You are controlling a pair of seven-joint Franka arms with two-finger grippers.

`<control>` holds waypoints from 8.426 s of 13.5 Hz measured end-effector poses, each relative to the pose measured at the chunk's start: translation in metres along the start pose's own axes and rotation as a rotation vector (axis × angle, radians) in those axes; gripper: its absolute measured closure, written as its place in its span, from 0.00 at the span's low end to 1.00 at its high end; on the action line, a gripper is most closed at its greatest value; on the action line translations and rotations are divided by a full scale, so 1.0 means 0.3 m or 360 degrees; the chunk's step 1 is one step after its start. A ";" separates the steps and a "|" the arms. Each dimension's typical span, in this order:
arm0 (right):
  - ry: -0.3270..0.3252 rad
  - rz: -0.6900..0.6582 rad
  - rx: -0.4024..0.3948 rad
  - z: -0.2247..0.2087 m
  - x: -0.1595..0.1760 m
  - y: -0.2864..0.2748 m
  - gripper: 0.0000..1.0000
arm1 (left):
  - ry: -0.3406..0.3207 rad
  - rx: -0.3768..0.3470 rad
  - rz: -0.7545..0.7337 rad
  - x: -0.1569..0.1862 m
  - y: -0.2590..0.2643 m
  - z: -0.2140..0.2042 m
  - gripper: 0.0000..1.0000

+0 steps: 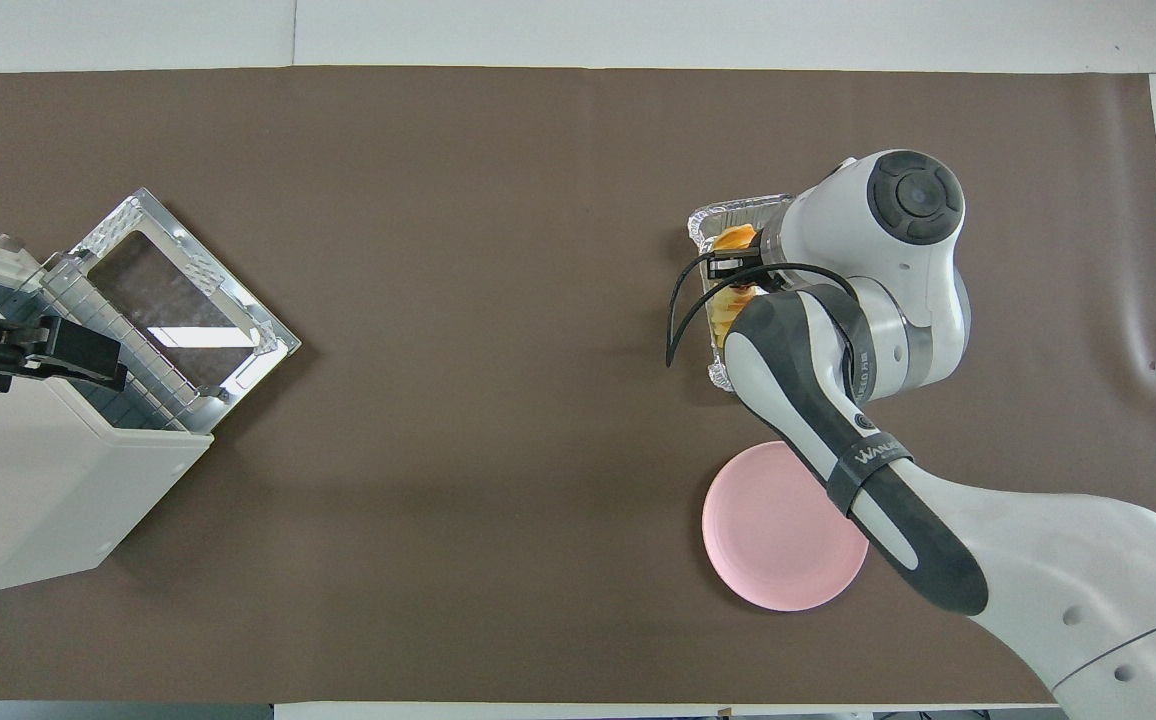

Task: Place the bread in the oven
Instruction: 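Lower the bread roll into the foil tray and open the right gripper, then grasp the foil tray rim with the right gripper, then slide the foil tray toward the oven with the right gripper, then grasp the foil tray with the left gripper while the right gripper withdraws, then carry the foil tray into the open oven with the left gripper, then release the foil tray inside the oven and raise the left gripper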

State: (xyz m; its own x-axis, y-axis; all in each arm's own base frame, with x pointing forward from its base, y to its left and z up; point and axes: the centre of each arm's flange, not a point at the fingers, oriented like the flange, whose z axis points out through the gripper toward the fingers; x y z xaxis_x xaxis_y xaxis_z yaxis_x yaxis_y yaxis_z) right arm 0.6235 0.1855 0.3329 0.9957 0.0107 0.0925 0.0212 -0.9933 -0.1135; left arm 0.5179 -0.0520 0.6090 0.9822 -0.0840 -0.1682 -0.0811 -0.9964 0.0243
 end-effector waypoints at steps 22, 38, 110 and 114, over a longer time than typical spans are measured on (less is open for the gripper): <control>-0.0130 -0.0026 -0.0045 0.058 -0.068 0.341 0.51 | 0.0000 0.0000 0.0000 0.000 0.000 0.000 0.00; 0.0014 -0.0010 0.0116 -0.217 -0.109 -0.501 0.98 | 0.0000 0.0000 0.0000 0.000 0.000 0.000 0.00; -0.0280 0.0038 -0.0172 -0.960 -0.212 0.548 0.00 | -0.0152 0.0204 -0.1193 0.576 -0.154 0.526 0.98; -0.0280 0.0038 -0.0172 -0.960 -0.212 0.548 0.00 | -0.0205 0.0239 -0.1210 0.540 -0.234 0.561 0.98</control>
State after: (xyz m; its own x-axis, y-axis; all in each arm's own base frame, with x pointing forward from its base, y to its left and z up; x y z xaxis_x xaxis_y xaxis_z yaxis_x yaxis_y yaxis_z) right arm 0.5375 -0.0115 0.5934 0.9964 -0.0025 -0.0844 -0.0030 -1.0000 -0.0060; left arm 0.6541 0.0026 0.4141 0.7506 0.6302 -0.1985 0.5743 -0.7709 -0.2755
